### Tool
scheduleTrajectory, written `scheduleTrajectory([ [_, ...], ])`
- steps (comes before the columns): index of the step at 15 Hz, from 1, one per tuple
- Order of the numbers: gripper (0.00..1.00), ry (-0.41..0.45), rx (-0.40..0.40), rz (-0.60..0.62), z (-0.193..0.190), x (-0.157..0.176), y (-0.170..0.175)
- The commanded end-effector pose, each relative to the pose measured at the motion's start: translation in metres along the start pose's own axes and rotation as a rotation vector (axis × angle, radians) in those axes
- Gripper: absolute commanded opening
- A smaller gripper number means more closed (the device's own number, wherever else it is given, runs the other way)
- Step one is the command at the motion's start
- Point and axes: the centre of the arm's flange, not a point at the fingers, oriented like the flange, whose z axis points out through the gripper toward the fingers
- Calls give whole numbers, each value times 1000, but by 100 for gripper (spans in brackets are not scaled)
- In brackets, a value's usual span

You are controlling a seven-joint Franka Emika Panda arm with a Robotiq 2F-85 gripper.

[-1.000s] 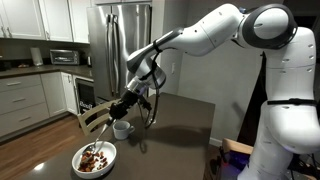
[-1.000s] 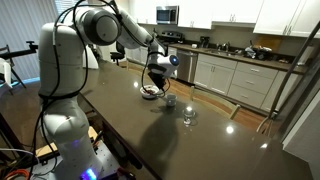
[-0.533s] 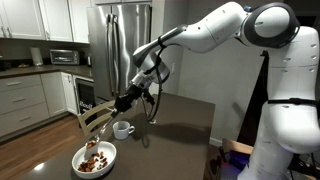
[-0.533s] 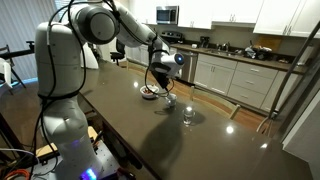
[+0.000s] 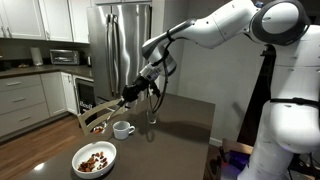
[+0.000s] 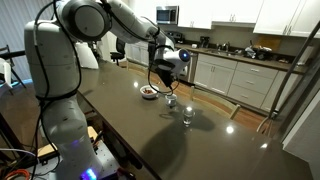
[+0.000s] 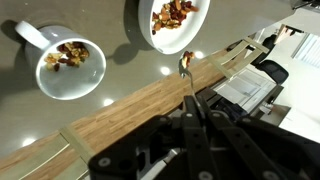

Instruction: Use the spoon to move some contents of the bowl to the mug and the glass cup

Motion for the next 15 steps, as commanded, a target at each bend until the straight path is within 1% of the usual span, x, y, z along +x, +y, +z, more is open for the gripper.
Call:
scheduleTrajectory([
  [1, 3, 22, -13, 33, -33, -16, 5],
  [5, 3, 65, -40, 70, -64, -29, 21],
  [12, 3, 146, -63, 130, -106, -36, 45],
  [15, 3, 167, -44, 158, -119, -40, 55],
])
